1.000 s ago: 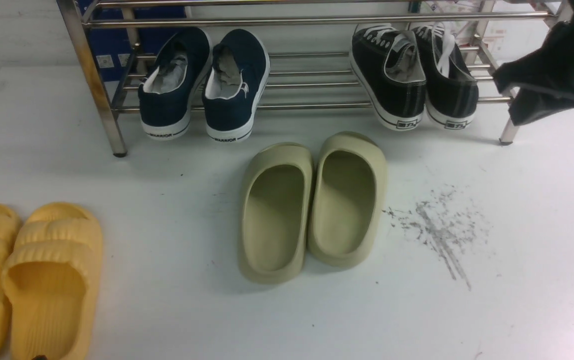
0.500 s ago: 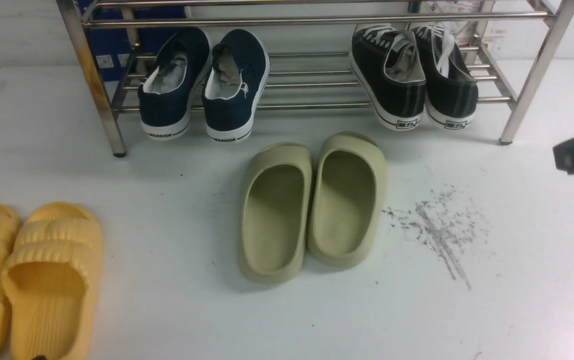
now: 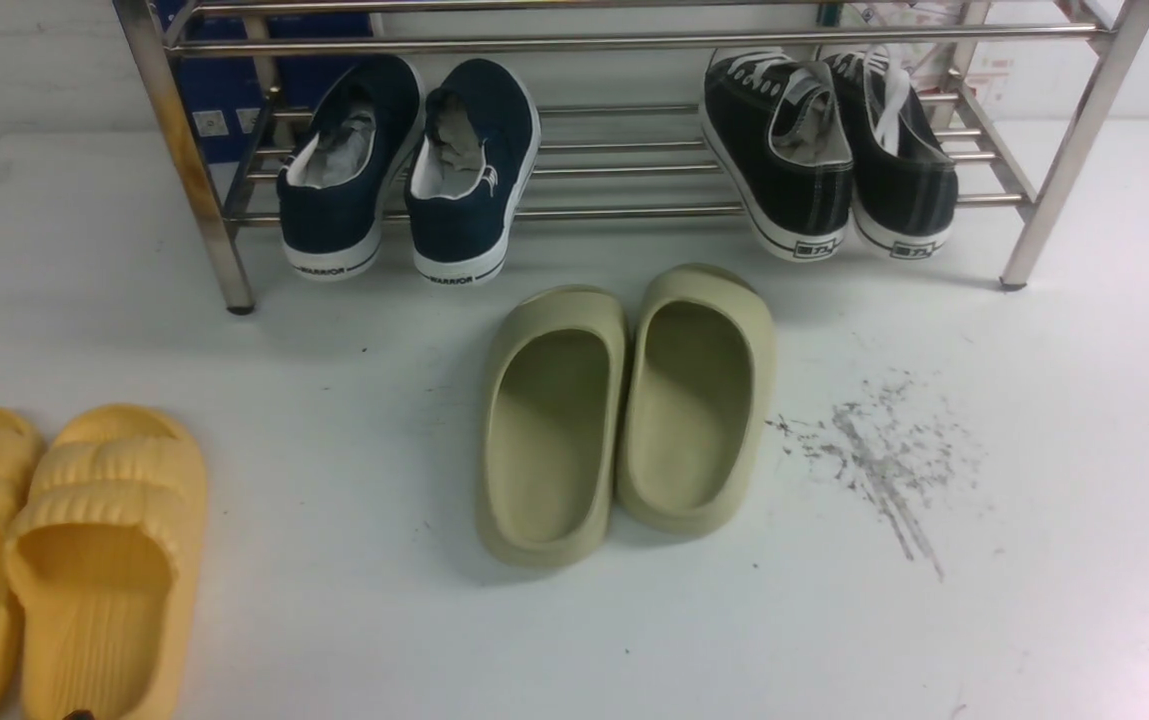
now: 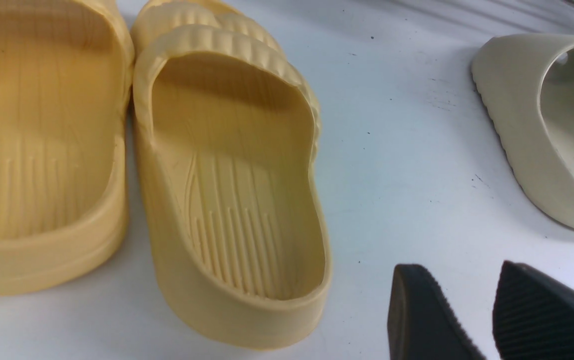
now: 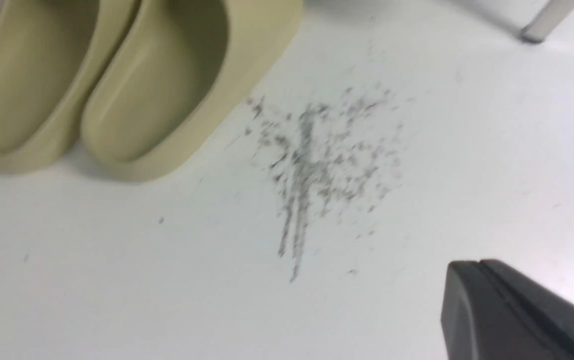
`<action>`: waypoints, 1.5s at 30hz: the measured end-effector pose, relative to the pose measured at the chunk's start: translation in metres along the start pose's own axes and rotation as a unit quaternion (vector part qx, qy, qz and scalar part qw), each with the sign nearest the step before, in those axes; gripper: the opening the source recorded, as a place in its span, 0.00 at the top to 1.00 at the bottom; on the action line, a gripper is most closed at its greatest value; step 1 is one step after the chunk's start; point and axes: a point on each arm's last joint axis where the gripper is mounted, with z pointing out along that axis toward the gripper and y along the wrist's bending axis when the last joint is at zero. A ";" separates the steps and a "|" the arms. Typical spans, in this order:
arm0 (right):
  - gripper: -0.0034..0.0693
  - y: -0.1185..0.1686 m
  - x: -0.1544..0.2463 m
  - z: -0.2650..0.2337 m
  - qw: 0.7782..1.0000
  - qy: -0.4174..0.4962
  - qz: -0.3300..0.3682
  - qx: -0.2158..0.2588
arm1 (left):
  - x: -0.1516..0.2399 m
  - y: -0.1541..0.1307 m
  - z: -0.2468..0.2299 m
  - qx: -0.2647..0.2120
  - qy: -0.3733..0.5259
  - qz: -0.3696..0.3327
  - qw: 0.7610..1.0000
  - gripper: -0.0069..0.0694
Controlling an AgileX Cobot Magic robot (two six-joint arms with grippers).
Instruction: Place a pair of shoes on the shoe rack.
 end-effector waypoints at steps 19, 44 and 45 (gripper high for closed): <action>0.95 -0.002 0.225 0.014 0.977 -0.170 0.062 0.108 | 0.000 0.000 0.000 0.000 -0.001 0.000 1.000 0.60; 0.92 -0.002 0.224 0.014 0.976 -0.178 0.064 0.109 | 0.000 0.000 0.000 0.000 -0.001 0.000 1.000 0.60; 0.92 -0.002 0.224 0.014 0.976 -0.178 0.064 0.109 | 0.000 0.000 0.000 0.000 -0.001 0.000 1.000 0.60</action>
